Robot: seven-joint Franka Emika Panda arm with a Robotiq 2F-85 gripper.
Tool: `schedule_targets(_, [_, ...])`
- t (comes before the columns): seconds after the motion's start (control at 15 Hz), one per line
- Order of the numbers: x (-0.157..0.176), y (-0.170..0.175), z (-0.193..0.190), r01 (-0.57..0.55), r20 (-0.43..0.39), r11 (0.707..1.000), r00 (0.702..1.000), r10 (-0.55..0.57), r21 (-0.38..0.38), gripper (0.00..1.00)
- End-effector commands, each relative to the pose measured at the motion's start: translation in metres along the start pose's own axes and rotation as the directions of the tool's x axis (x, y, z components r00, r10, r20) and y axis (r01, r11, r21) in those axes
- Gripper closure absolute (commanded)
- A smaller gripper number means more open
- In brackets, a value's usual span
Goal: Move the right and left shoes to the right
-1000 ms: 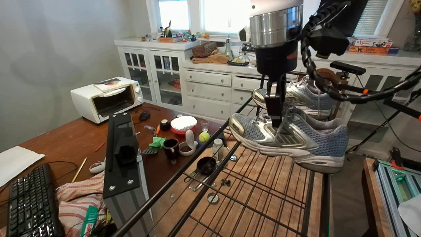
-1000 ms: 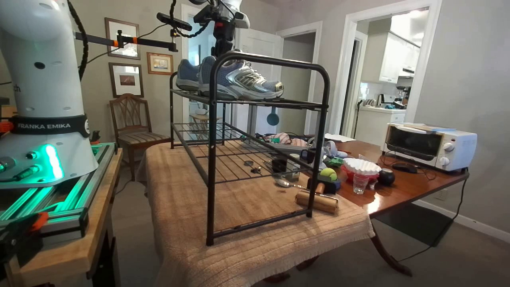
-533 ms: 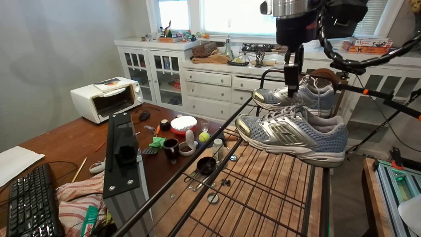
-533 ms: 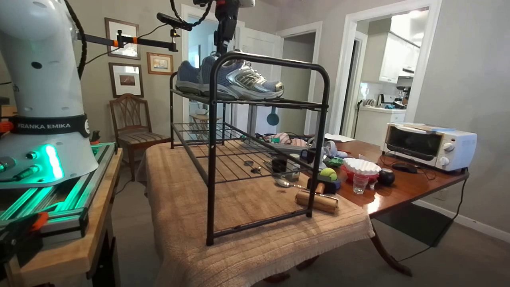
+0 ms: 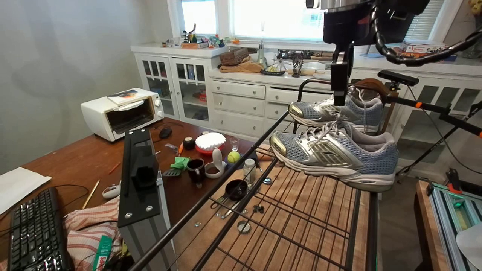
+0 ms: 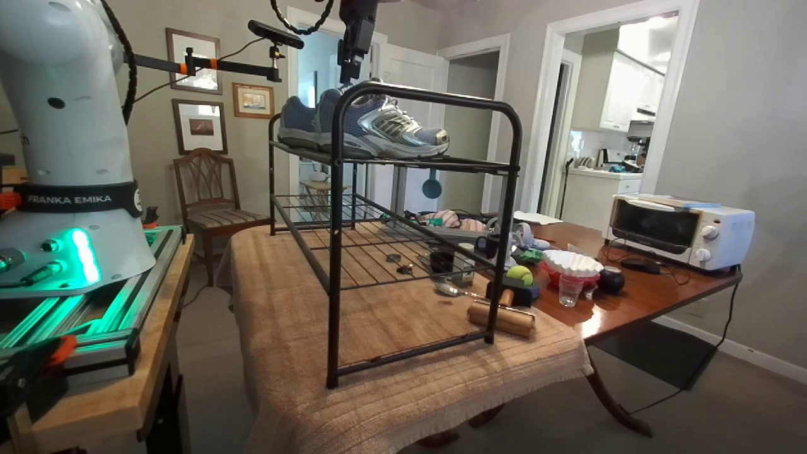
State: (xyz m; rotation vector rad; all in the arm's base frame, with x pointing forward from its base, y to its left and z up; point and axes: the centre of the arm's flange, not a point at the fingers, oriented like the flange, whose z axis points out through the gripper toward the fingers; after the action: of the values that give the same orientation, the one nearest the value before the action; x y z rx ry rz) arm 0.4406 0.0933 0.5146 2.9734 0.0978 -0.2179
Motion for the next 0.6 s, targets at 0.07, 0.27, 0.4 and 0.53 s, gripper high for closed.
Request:
schedule_targets(0.07, [-0.008, -0.027, 0.012, 0.024, -0.006, 0.999, 1.0, -0.024, 0.041, 0.07])
schedule_targets(0.27, [-0.009, -0.041, 0.024, 0.043, 0.006, 0.999, 0.999, -0.043, 0.019, 0.0])
schedule_targets(0.4, [-0.011, -0.044, 0.032, 0.086, -0.005, 0.996, 0.996, -0.086, -0.015, 0.0])
schedule_targets(0.53, [-0.007, -0.048, 0.044, 0.128, -0.036, 0.992, 0.991, -0.129, -0.021, 0.0])
